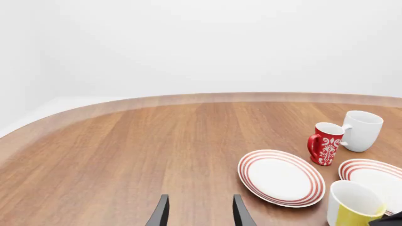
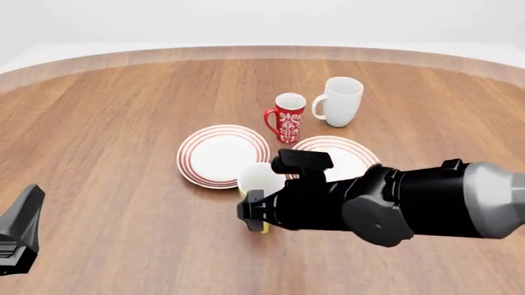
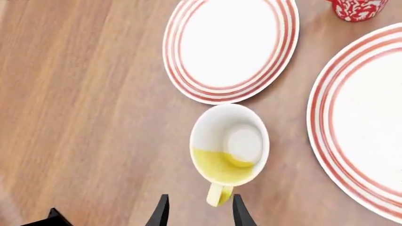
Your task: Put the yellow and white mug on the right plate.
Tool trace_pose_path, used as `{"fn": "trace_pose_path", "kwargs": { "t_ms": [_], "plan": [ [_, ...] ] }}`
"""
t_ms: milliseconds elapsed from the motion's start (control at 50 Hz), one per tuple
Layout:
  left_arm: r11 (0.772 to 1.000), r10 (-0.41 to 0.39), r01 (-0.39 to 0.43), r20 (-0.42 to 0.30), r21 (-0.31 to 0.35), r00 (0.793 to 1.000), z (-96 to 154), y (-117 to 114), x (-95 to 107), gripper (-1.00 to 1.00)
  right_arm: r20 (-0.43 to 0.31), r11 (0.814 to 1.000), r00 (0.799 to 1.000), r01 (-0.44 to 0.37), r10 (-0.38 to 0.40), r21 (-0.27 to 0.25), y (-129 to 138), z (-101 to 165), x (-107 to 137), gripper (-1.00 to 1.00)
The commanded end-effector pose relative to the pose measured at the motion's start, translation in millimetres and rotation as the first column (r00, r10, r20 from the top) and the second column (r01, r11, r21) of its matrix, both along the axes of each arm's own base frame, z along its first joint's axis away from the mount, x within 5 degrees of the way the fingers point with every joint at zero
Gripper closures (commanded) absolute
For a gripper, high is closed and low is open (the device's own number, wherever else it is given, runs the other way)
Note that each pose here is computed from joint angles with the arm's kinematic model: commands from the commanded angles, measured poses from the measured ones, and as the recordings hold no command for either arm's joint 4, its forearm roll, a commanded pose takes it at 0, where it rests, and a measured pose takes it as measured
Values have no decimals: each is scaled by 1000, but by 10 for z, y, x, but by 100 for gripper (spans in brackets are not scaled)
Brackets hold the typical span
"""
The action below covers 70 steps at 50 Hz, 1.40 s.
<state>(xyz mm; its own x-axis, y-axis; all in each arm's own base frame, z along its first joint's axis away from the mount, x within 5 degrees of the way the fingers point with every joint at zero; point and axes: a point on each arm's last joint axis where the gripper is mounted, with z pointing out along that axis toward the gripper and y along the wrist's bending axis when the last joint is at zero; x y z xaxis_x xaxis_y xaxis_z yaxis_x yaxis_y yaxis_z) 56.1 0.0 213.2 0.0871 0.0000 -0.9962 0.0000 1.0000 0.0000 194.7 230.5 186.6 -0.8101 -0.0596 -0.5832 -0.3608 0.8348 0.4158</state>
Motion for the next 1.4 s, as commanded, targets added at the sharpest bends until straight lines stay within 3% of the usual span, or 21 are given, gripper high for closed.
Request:
{"fn": "trace_pose_path", "kwargs": {
  "t_ms": [20, 500, 1180, 1200, 1400],
  "plan": [
    [1000, 0, 0, 0, 0, 1000, 0, 0, 0, -100, -10, 1000, 1000, 16, -16, 2, -44, -92, -9, -100],
    [1000, 0, 0, 0, 0, 1000, 0, 0, 0, -100, -35, 999, 999, 30, -29, 18, 6, -389, -27, -100],
    [1000, 0, 0, 0, 0, 1000, 0, 0, 0, -100, -47, 999, 998, 41, -40, 32, 20, -567, -43, -100],
    [1000, 0, 0, 0, 0, 1000, 0, 0, 0, -100, -40, 999, 998, 41, -40, 32, 7, -554, -31, 100],
    [1000, 0, 0, 0, 0, 1000, 0, 0, 0, -100, -30, 999, 999, 40, -39, 34, -15, -529, -26, 100]
  ]
}}
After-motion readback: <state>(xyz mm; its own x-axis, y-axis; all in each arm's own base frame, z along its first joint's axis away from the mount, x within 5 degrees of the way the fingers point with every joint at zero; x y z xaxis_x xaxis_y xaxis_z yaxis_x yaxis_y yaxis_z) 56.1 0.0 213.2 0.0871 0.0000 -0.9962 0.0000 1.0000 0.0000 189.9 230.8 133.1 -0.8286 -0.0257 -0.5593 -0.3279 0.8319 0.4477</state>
